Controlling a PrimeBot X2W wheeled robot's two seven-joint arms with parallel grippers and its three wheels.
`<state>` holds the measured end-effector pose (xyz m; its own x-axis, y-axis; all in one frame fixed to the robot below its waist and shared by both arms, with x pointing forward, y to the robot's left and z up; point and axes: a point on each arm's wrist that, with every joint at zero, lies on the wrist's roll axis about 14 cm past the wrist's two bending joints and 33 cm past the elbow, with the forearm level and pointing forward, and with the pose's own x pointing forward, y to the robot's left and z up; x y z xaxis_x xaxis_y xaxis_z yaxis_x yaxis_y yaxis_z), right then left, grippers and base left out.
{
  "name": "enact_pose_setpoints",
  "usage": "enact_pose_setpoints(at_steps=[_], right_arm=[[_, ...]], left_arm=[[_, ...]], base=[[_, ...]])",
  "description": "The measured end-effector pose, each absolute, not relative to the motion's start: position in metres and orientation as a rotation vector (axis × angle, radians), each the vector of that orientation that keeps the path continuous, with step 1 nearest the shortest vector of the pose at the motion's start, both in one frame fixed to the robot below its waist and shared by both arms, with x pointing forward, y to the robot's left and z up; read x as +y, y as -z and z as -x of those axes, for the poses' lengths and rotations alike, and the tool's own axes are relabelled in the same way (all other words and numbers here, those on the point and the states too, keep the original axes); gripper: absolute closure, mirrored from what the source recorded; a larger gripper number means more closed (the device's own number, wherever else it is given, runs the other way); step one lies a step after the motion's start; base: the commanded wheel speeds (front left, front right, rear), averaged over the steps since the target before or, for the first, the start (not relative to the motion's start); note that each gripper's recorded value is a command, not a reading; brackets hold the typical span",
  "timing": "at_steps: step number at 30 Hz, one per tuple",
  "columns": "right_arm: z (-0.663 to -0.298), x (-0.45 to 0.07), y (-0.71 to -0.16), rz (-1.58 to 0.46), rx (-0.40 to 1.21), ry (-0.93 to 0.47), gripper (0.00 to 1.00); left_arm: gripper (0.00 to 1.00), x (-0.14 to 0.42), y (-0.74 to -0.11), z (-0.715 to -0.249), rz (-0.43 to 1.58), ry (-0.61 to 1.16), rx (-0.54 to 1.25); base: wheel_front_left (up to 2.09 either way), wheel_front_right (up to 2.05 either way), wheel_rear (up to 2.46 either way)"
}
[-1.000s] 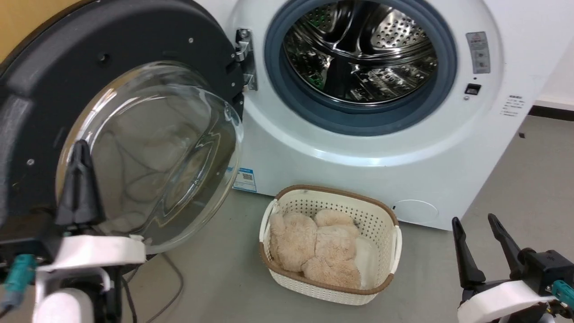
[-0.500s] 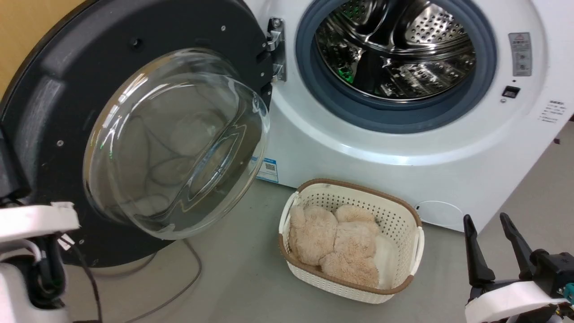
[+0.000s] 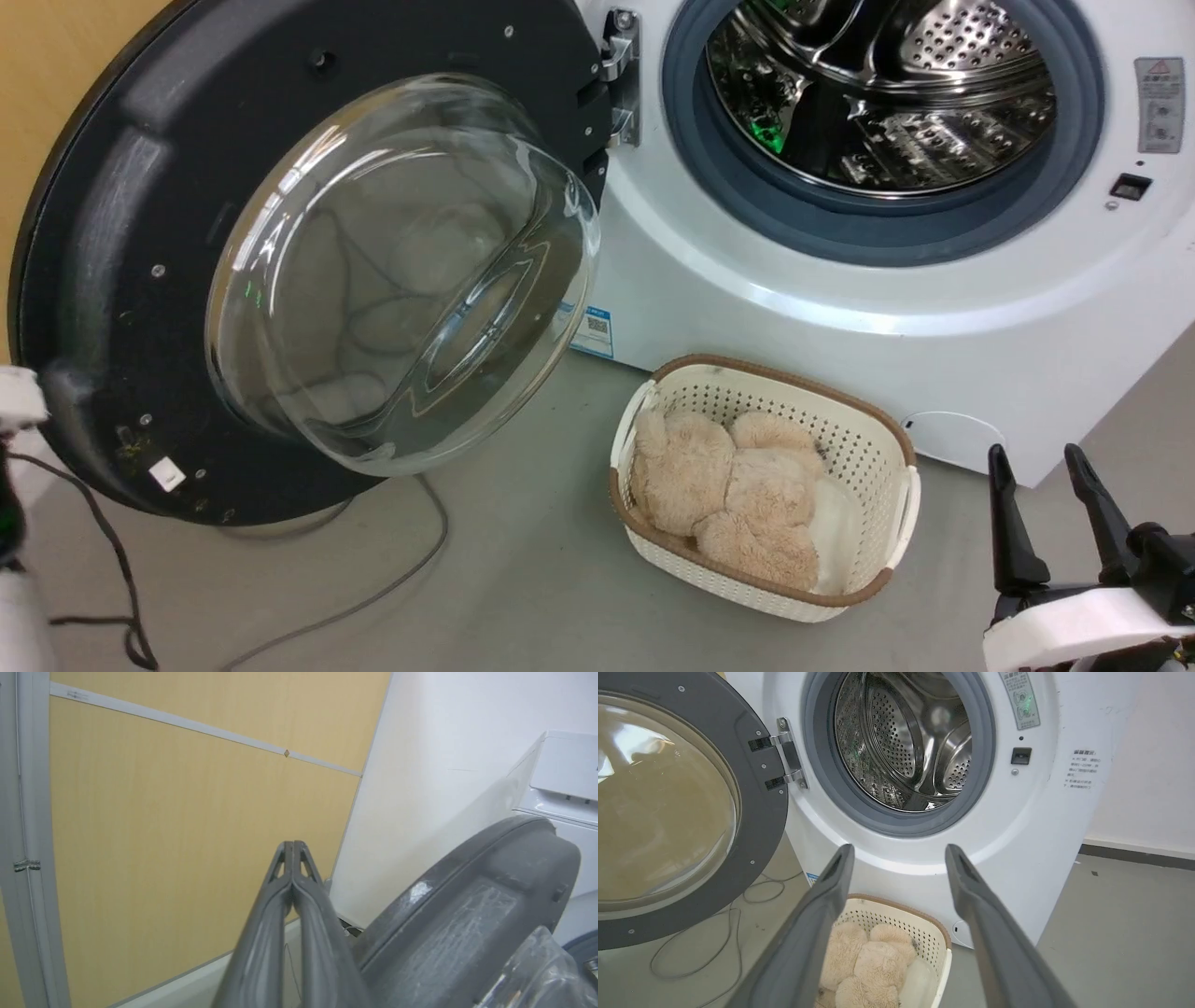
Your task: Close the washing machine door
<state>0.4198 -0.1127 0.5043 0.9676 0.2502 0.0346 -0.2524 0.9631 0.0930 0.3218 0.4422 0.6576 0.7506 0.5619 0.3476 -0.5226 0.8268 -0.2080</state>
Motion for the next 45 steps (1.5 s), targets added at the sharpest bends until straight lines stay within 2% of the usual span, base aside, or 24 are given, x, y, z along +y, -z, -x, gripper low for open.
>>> enact_pose_setpoints(at_steps=[7, 17, 31, 45], right_arm=[[-0.429, -0.106, -0.501, -0.108, -0.024, -0.266, 0.00], [-0.437, -0.104, -0.491, -0.121, -0.013, -0.265, 0.00], [-0.446, -0.099, -0.482, -0.147, -0.009, -0.268, 0.00], [-0.452, -0.087, -0.483, -0.169, -0.026, -0.290, 0.00]], left_arm=[[1.00, 0.480, -0.642, -0.325, 0.188, -0.660, -0.277], [1.00, 0.493, -0.608, -0.339, 0.383, -0.624, -0.045], [1.00, 0.451, -0.579, -0.351, 0.597, -0.397, 0.199], [1.00, 0.390, -0.577, -0.330, 0.605, -0.122, 0.379]], base=[[0.00, 0.00, 0.00], [0.00, 0.00, 0.00], [0.00, 0.00, 0.00], [0.00, 0.00, 0.00]])
